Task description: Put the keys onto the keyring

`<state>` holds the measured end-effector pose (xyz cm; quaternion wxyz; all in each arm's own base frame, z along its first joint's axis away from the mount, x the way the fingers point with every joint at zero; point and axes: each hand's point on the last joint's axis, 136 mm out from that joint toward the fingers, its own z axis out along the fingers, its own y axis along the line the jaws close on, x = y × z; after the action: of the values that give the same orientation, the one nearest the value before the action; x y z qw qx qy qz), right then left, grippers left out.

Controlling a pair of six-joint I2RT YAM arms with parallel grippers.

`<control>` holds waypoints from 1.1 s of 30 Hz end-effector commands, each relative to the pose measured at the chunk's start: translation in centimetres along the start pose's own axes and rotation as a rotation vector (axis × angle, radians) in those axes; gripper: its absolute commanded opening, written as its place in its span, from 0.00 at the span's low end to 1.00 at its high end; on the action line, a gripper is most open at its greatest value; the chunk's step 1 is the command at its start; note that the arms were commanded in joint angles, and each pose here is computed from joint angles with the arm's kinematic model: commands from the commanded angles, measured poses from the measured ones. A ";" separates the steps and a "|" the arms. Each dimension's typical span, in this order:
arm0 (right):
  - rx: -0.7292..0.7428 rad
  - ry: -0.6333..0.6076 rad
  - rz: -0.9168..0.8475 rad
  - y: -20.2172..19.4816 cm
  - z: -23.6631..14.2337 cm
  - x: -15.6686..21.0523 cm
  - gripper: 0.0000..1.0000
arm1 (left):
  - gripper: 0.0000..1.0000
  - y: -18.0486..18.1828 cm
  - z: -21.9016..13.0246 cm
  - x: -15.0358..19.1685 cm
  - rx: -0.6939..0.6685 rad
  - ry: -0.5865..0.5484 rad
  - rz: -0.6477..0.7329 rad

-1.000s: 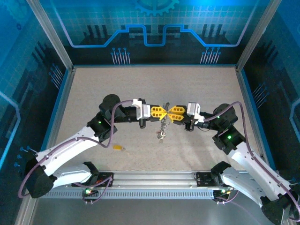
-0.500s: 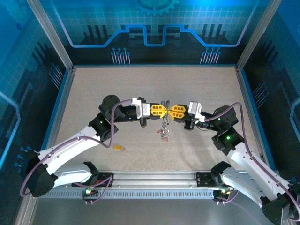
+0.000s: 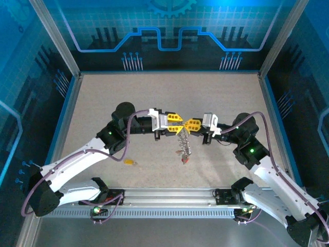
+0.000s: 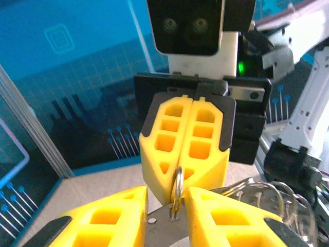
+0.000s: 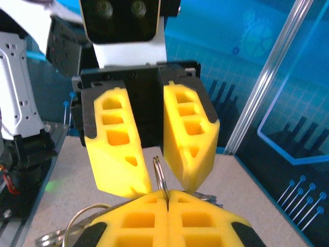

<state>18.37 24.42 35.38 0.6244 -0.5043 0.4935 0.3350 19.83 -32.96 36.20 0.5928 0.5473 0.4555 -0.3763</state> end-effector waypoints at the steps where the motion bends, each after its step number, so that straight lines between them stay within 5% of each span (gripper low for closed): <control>1: -0.028 0.093 -0.039 0.1 -0.2 0.3 0.00 | 0.29 -1.6 -0.5 0.6 0.065 0.097 0.022; 16: -0.090 0.367 -0.076 -0.3 -0.1 2.8 0.00 | 0.23 -0.5 -0.8 2.9 0.029 0.286 0.008; 22: -0.126 0.393 -0.074 0.2 -0.1 2.9 0.00 | 0.14 0.5 -1.1 3.8 -0.023 0.355 0.005; 33: -0.115 0.444 -0.062 -0.4 0.6 3.4 0.00 | 0.13 0.6 -0.3 4.1 -0.011 0.360 -0.012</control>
<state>20.21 24.00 30.21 0.4628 -0.6090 0.6040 0.2240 21.83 -31.90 31.48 0.4951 0.5942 0.5719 -0.2734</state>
